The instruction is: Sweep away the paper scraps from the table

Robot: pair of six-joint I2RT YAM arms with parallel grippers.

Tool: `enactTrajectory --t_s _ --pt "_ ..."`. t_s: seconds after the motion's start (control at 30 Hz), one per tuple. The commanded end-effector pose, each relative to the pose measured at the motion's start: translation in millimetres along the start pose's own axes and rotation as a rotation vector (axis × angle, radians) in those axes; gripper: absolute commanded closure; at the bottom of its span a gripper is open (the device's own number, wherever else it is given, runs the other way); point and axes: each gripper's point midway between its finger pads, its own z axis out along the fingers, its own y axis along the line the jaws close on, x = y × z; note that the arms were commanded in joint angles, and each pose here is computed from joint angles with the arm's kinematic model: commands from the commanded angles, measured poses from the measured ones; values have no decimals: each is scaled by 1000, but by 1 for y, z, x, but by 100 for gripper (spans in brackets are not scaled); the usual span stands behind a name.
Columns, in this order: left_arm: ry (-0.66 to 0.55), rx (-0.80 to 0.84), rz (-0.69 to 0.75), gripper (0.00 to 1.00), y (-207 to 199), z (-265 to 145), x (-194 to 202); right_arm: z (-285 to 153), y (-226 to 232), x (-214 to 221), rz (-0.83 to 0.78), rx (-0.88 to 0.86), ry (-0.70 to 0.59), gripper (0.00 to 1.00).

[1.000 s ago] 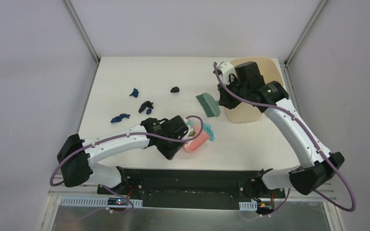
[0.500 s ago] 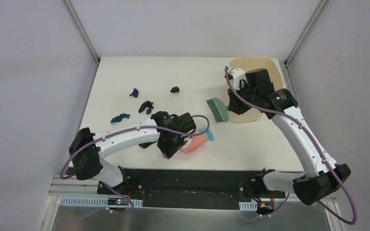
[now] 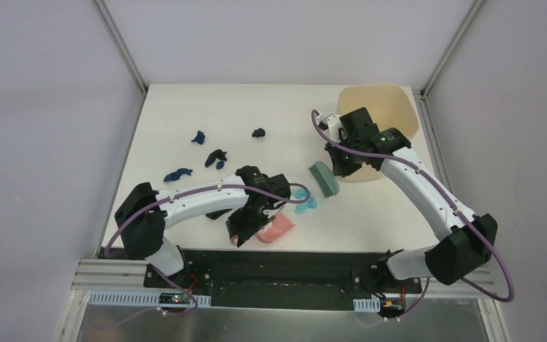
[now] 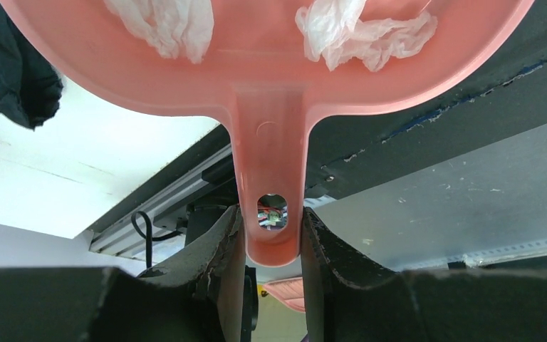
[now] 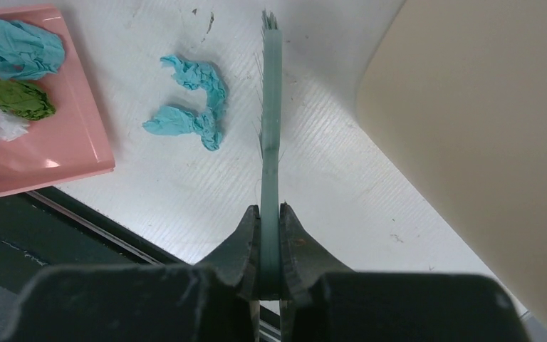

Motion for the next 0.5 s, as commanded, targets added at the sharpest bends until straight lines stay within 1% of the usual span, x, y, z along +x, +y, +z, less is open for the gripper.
enactTrajectory --t_s 0.0,0.1,0.23,0.4,0.47 --pt "8 32 57 100 -9 1 -8 7 10 -8 26 -33 -9 100" --pt "42 21 84 100 -9 9 -15 13 26 -4 13 -84 43 100" --pt "52 21 108 100 -12 18 -28 22 48 1 38 -192 105 100" --pt "38 43 138 100 -19 28 -48 23 81 -9 92 -383 120 100" --pt "45 36 144 100 -19 32 -52 20 87 -11 95 -421 135 100"
